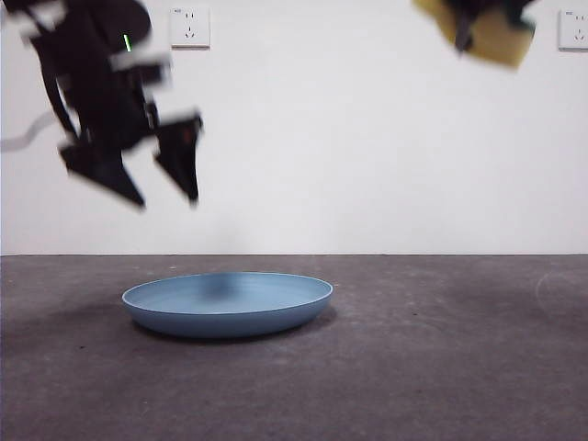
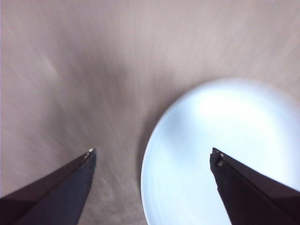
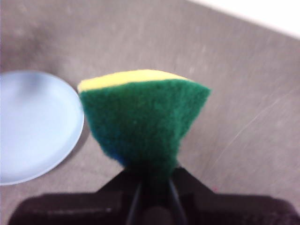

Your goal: Pick up the plate,pick up the cloth,clean the plate with the cloth

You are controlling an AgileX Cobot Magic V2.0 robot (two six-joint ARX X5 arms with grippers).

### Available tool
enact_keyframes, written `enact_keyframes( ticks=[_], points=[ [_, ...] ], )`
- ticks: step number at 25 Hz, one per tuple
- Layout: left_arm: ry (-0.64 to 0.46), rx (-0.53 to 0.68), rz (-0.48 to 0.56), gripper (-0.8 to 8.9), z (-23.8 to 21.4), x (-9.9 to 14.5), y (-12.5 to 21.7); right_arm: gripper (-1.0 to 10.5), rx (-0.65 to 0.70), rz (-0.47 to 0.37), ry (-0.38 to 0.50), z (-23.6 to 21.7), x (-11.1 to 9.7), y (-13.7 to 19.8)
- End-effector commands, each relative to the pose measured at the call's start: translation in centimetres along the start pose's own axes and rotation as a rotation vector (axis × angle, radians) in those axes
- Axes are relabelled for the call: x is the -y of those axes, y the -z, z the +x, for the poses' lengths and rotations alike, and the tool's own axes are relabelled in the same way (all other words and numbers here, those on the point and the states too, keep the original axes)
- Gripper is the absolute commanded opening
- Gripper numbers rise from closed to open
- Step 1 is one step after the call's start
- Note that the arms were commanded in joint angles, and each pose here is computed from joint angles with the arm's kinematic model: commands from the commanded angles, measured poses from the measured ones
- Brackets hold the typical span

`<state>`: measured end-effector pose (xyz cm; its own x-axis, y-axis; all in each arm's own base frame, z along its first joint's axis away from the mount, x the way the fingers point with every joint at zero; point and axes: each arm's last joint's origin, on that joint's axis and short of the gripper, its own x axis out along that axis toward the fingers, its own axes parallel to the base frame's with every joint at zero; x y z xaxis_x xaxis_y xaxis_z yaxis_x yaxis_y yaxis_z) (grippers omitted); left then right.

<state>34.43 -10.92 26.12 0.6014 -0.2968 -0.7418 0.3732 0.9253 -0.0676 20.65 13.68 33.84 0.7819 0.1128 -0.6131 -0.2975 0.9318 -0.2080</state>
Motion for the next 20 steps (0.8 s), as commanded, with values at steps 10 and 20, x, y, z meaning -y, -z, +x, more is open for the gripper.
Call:
enact_keyframes(
  ticks=[10,20],
  points=[
    [0.008,0.376,0.030,4.05,-17.0,2.1,-0.2,-0.1,-0.414,0.176,-0.221,18.1,-1.2,4.8],
    [0.002,0.286,0.020,4.05,-16.6,2.0,0.6,5.6,-0.531,0.174,-0.203,20.1,-1.8,6.8]
  ],
)
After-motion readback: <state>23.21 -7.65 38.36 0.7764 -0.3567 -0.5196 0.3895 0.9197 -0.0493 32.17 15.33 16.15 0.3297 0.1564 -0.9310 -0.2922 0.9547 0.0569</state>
